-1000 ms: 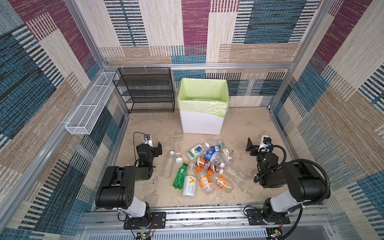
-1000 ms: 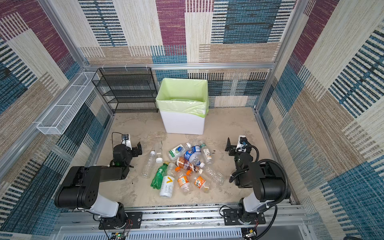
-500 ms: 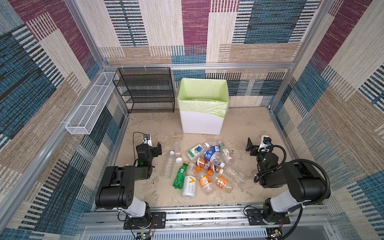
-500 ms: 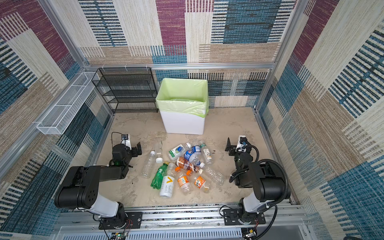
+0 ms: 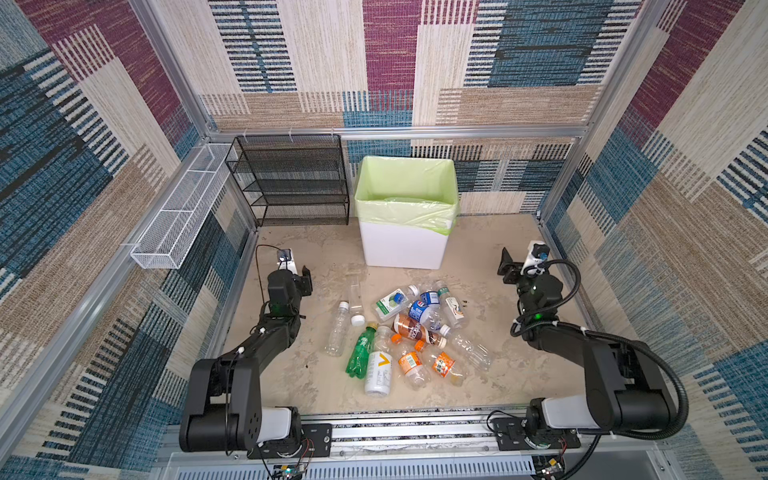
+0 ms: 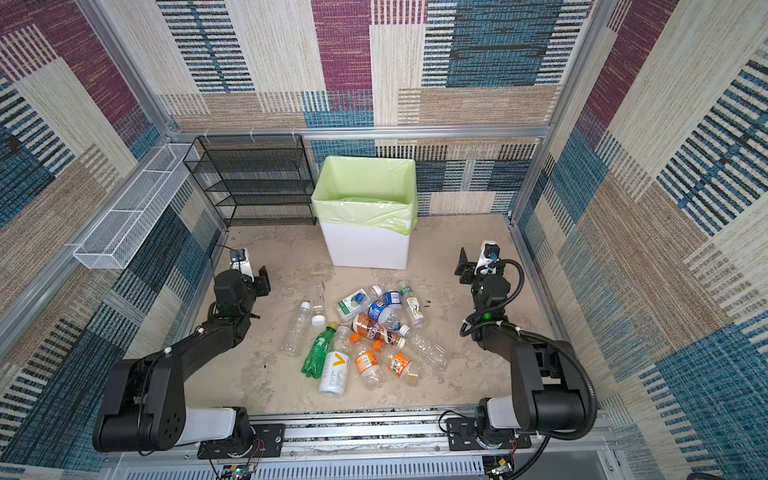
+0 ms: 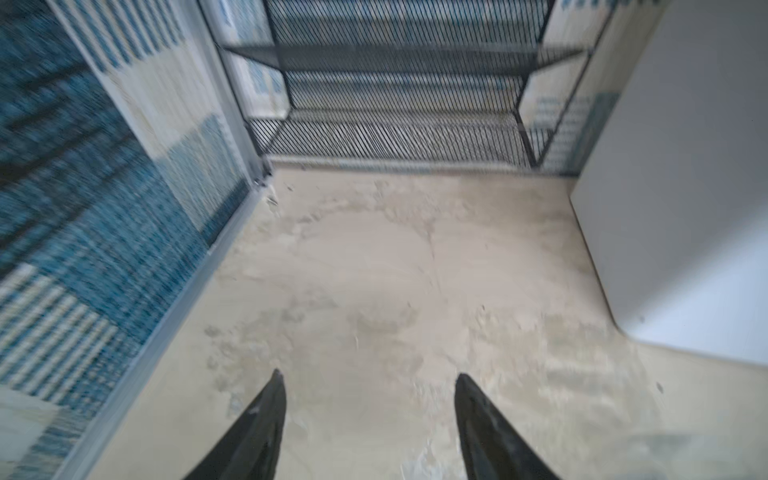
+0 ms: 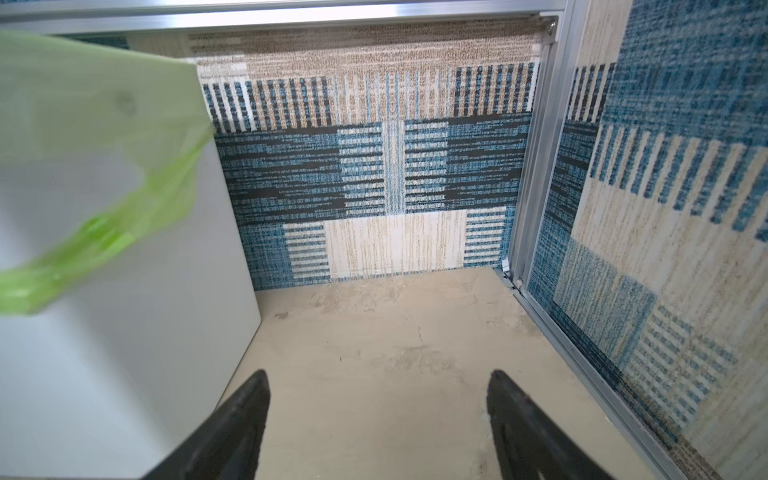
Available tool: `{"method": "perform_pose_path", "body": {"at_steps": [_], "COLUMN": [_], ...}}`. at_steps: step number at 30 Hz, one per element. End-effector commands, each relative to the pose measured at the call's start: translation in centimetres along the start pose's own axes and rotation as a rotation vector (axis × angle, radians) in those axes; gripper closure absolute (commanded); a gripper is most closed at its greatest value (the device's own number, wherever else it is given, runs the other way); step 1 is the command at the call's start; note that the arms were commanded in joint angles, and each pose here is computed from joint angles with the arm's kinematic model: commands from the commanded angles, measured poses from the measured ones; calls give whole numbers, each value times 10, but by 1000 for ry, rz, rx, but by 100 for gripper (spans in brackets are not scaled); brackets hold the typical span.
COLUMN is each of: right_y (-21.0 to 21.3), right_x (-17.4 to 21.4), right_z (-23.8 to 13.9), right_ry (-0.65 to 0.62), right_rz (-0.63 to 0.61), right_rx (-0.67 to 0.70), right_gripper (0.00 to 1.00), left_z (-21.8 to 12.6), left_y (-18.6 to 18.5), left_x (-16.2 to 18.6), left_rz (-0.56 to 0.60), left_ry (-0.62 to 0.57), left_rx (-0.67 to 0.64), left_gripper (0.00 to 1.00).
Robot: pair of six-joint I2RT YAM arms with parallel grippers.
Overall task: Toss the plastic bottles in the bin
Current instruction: 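Reach the right gripper down and grasp the blue-capped Pepsi bottle while the left arm rises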
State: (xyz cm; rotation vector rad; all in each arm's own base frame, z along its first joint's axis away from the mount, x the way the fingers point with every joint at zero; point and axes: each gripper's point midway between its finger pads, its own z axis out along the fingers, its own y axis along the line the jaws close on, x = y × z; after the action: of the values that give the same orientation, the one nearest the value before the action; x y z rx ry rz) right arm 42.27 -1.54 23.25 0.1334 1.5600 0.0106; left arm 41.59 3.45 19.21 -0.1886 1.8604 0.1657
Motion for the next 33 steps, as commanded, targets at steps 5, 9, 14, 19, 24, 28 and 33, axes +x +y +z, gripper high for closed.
{"method": "perform_pose_path", "body": {"at_steps": [5, 9, 14, 19, 24, 28, 33], "right_y": [29, 66, 113, 175, 220, 234, 248], "right_x": [54, 65, 69, 68, 104, 119, 134], "right_z": [-26, -66, -114, -136, -155, -144, -132], "right_ry": [455, 629, 762, 797, 923, 947, 941], "right_rz": [120, 141, 133, 3, -214, -368, -463], "right_rx": [-72, -192, -357, -558, -718, -714, -725], "right_gripper": [22, 22, 23, 22, 20, 21, 21], "left_z": [-36, -52, -56, -50, -53, -55, -54], "left_y": [-22, -43, -56, -72, -71, -72, -71], "left_x": [-34, -33, -23, -20, -22, -23, -22], "left_rz": [-56, -7, 9, -20, -24, -32, -27], "left_ry": [158, 220, 254, 258, 255, 243, 256], "left_rx": [73, 210, 293, 372, 368, 379, 372], "left_gripper": [35, 34, 34, 34, 34, 33, 33]}}
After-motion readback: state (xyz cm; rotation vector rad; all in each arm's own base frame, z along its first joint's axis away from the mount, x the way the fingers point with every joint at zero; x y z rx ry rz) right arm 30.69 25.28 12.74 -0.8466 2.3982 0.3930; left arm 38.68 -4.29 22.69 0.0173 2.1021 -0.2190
